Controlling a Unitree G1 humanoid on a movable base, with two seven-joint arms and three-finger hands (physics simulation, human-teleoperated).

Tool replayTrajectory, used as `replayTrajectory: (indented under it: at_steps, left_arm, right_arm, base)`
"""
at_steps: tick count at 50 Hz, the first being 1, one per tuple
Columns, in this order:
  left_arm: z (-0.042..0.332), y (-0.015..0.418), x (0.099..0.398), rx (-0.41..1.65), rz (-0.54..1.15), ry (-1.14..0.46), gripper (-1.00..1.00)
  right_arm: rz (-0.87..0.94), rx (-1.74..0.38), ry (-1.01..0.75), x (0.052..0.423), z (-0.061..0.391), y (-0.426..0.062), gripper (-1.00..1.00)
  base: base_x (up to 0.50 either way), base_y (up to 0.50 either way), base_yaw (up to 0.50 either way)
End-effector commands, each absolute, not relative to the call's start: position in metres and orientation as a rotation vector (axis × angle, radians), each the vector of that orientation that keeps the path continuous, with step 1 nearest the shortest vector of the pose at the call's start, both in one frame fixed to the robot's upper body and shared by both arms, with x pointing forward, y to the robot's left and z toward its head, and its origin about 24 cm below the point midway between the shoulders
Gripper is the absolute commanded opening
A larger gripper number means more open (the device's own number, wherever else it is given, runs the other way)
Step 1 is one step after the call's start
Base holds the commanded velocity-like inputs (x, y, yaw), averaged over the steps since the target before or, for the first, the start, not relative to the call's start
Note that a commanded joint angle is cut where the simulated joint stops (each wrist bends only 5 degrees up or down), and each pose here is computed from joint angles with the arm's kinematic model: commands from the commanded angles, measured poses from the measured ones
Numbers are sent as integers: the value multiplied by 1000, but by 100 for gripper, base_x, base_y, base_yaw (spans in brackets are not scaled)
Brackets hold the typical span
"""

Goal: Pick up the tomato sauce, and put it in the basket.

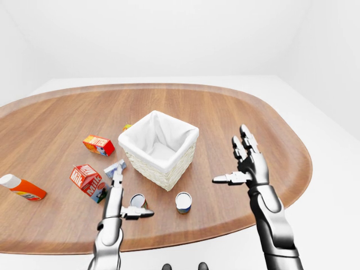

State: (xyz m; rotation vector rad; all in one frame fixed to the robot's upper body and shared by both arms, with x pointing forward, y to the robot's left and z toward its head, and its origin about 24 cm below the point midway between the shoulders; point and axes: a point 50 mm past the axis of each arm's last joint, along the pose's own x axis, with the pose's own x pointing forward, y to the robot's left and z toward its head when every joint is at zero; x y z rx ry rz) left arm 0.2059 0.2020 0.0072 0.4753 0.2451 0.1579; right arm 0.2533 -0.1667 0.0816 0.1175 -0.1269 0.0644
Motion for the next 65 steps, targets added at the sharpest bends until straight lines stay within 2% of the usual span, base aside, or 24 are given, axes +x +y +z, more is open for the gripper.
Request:
replayTrajectory:
  at_steps: [1, 65]
  left_arm:
    - [2, 204, 206, 470, 161, 265, 100]
    - [-22, 209, 215, 457, 167, 325, 100]
  right_arm:
    - [64, 118, -125, 254, 81, -167, 100]
    - [65, 115, -108, 254, 77, -166, 100]
  base:
    - [0, 0, 0]
    - [0, 0, 0]
